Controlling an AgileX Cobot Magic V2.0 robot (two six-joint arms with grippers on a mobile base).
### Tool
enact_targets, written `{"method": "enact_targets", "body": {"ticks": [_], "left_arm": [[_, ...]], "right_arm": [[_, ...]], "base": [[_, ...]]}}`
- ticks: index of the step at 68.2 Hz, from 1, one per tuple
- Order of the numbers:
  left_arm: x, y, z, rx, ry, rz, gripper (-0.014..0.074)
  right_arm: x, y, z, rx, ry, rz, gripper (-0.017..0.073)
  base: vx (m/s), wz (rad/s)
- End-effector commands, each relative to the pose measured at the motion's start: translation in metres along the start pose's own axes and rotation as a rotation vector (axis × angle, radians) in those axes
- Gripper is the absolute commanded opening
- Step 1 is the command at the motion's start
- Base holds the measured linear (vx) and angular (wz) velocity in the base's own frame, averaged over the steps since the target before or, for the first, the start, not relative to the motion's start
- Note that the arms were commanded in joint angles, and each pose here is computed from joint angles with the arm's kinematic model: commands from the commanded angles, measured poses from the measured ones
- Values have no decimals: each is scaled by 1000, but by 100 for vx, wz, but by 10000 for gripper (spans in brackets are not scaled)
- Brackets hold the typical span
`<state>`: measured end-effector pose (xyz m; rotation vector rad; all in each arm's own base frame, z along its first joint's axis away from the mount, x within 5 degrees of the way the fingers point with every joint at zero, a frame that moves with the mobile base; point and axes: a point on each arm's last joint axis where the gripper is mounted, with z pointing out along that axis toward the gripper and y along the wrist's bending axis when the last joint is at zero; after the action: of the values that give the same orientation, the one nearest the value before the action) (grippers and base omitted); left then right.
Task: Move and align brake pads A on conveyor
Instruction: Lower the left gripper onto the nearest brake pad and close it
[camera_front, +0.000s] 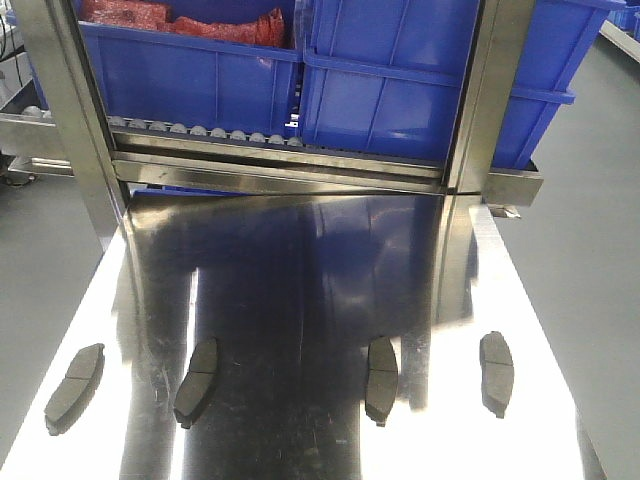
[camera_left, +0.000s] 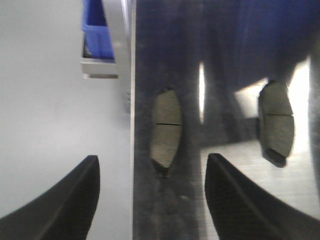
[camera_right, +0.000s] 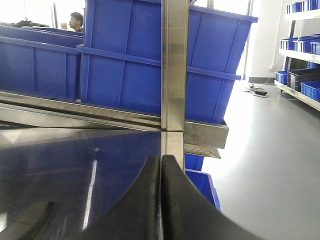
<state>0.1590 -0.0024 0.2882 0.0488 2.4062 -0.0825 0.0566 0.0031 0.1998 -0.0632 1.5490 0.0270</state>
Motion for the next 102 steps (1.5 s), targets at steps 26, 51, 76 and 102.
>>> {"method": "enact_targets", "body": {"ticks": [26,51,76,102], "left_arm": [[-43,-17,78,120,231,57,451],[-47,-15,129,52,380,39,451],[-39,-13,162,42,419,-3,451],[-36,-12,179,31,413,-24,451]], "right_arm": [[-3,0,-1,-3,-72,-4,-11],[-3,0,-1,-3,-72,-4,-11],[-3,0,-1,-3,-72,-4,-11],[-3,0,-1,-3,-72,-4,-11]], "base": [[0,0],[0,0],[0,0],[0,0]]}}
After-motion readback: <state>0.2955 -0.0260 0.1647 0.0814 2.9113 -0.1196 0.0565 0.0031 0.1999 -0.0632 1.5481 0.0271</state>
